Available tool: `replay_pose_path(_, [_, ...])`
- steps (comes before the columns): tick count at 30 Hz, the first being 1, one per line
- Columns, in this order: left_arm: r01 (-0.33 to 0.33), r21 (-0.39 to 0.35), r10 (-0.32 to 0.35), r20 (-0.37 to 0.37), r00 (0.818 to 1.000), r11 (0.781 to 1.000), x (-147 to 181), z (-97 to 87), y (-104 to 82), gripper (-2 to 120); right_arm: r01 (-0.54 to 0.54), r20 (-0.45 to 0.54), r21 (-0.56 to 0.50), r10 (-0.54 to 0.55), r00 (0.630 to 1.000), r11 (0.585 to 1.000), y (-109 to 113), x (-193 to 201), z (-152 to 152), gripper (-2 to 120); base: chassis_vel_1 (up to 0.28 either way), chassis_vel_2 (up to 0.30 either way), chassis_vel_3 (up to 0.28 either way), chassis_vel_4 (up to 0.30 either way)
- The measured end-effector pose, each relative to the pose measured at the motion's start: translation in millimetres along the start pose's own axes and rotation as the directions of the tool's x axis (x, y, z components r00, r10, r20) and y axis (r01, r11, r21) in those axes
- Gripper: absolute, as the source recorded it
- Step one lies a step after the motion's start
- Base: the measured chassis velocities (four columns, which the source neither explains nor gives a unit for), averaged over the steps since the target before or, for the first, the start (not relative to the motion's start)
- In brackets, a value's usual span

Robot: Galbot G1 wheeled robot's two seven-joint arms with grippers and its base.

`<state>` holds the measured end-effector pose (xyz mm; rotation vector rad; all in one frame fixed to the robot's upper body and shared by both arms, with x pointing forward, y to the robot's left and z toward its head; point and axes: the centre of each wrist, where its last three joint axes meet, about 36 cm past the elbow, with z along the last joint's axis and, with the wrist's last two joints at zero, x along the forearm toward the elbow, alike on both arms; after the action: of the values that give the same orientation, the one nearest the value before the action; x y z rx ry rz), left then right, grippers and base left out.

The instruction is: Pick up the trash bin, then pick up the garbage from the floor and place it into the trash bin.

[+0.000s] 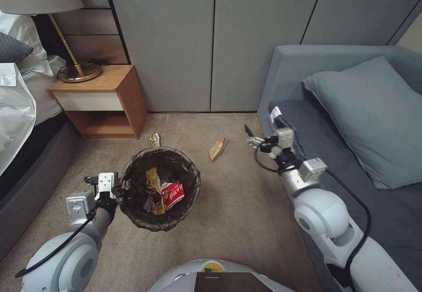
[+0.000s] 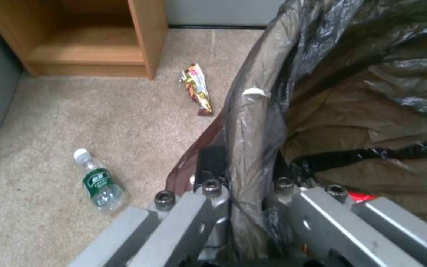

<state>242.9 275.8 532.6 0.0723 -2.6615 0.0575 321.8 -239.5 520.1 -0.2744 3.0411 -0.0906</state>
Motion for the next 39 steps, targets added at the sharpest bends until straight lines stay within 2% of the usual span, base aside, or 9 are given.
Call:
replay_pose_path(2, [-0.002,-0.008,0.002,0.003,1.000,1.000,0,-1.2,0.4,2,-0.072,0.013,0.010,0.072,0.997,0.997,-1,21,7,100,0.000,0.000,0.000,0.000])
replay_pose_path(6, [-0.009,-0.022,0.010,0.013,1.000,1.000,-1,-2.8,0.7,2,-0.139,0.017,0.037,0.139,0.990,0.990,5,44,17,100,0.000,0.000,0.000,0.000])
replay_pose_path(13, [-0.011,-0.047,0.013,0.033,0.999,0.999,-1,-3.3,-0.5,2,-0.211,-0.002,0.038,0.212,0.977,0.977,18,63,27,100,0.000,0.000,0.000,0.000])
replay_pose_path(39, [-0.028,-0.051,0.030,0.042,0.999,0.998,-2,-3.7,-0.9,2,-0.246,-0.016,0.027,0.246,0.969,0.969,21,69,27,100,0.000,0.000,0.000,0.000])
